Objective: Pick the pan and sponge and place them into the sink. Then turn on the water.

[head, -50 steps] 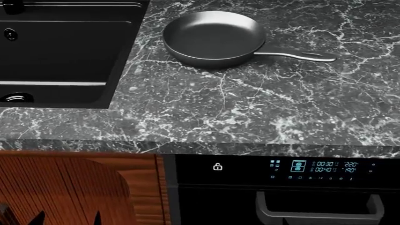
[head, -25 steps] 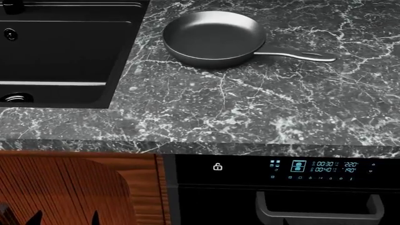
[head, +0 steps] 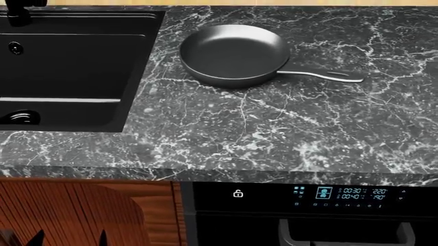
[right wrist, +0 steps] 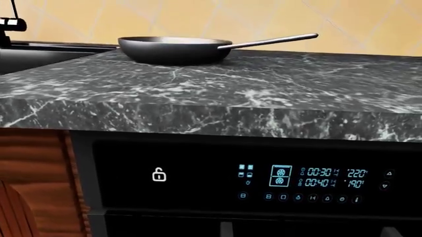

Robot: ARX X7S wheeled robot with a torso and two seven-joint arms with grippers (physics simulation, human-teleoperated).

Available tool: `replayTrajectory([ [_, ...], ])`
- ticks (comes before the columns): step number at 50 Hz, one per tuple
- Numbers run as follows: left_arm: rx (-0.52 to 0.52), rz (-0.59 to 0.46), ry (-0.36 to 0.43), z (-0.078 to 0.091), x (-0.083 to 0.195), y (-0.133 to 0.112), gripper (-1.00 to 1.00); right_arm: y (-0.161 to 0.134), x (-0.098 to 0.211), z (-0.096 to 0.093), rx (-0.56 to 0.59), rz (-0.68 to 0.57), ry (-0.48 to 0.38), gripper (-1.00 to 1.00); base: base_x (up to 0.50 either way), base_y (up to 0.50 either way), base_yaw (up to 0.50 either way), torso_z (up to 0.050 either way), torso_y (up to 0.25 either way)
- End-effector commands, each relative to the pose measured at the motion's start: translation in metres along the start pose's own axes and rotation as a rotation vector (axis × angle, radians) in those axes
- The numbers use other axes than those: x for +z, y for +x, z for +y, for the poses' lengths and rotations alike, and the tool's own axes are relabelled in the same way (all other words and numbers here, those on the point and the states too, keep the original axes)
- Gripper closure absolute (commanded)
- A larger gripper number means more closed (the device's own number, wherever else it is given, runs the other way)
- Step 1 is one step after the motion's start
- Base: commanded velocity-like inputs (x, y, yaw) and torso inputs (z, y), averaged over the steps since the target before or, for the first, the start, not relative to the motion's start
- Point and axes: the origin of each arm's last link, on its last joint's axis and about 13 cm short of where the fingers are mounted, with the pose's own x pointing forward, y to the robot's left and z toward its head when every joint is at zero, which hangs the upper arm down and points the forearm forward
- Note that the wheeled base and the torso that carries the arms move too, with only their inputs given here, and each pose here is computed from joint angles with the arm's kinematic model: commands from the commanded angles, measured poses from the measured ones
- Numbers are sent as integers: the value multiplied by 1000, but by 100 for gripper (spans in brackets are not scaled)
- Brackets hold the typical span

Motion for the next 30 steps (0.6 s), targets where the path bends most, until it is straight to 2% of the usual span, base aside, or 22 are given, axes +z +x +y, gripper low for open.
replayTrajectory([
  [1,-2,-2,0,1,0,-1,-100,0,0,0,-1,3,-1,-100,0,0,0,50,0],
  [21,-5,-8,-10,1,1,0,-100,0,0,0,0,4,-3,-100,0,0,0,49,0],
  [24,2,-4,-5,1,1,-1,-100,0,0,0,0,4,-1,-100,0,0,0,0,0],
  [26,-4,2,33,0,0,-2,-100,0,0,1,2,3,1,-100,0,0,0,0,0],
  [30,-6,-8,8,1,2,-2,-100,0,0,0,2,4,-1,-100,0,0,0,0,0],
])
